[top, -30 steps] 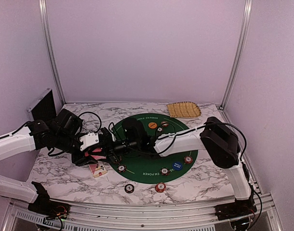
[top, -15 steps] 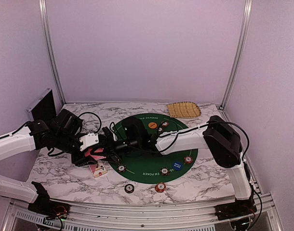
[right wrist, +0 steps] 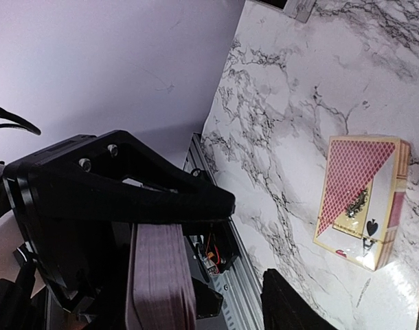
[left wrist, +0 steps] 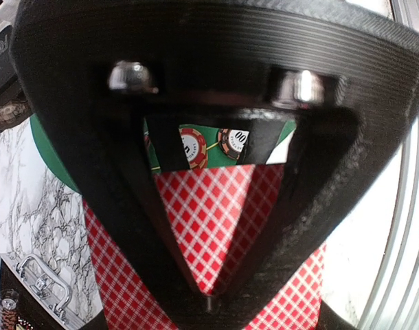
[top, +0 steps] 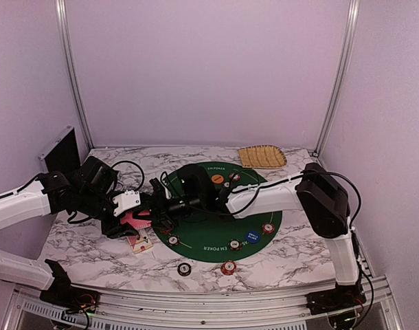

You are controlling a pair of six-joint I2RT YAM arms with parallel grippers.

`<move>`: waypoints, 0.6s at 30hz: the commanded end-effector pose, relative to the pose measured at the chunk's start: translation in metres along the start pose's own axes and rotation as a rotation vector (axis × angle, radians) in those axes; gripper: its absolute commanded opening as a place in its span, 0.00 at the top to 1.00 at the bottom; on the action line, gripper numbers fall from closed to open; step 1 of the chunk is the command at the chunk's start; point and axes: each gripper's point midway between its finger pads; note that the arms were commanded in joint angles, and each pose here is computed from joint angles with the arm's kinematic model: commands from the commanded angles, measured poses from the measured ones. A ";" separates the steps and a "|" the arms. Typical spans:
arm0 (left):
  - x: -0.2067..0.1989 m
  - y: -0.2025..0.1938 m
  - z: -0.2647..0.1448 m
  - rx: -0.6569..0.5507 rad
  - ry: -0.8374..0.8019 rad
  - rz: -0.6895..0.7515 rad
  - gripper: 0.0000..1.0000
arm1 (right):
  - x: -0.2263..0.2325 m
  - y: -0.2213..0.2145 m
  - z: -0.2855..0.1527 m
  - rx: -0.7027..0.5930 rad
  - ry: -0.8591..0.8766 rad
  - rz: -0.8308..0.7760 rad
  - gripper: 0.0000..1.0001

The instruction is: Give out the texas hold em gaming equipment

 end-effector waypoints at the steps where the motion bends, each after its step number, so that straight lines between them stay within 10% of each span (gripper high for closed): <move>1: -0.005 0.004 -0.003 -0.023 -0.024 -0.020 0.68 | 0.006 0.007 -0.004 -0.020 -0.001 -0.001 0.45; 18: -0.010 -0.004 0.001 0.000 -0.058 -0.053 0.72 | 0.011 0.009 -0.028 -0.057 -0.023 -0.025 0.56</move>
Point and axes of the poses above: each gripper's point midway between its finger pads, its own z axis out along the fingers, its own x axis along the line the jaws close on, y = z × x, and after that the axes turned 13 degrees about z, right-handed
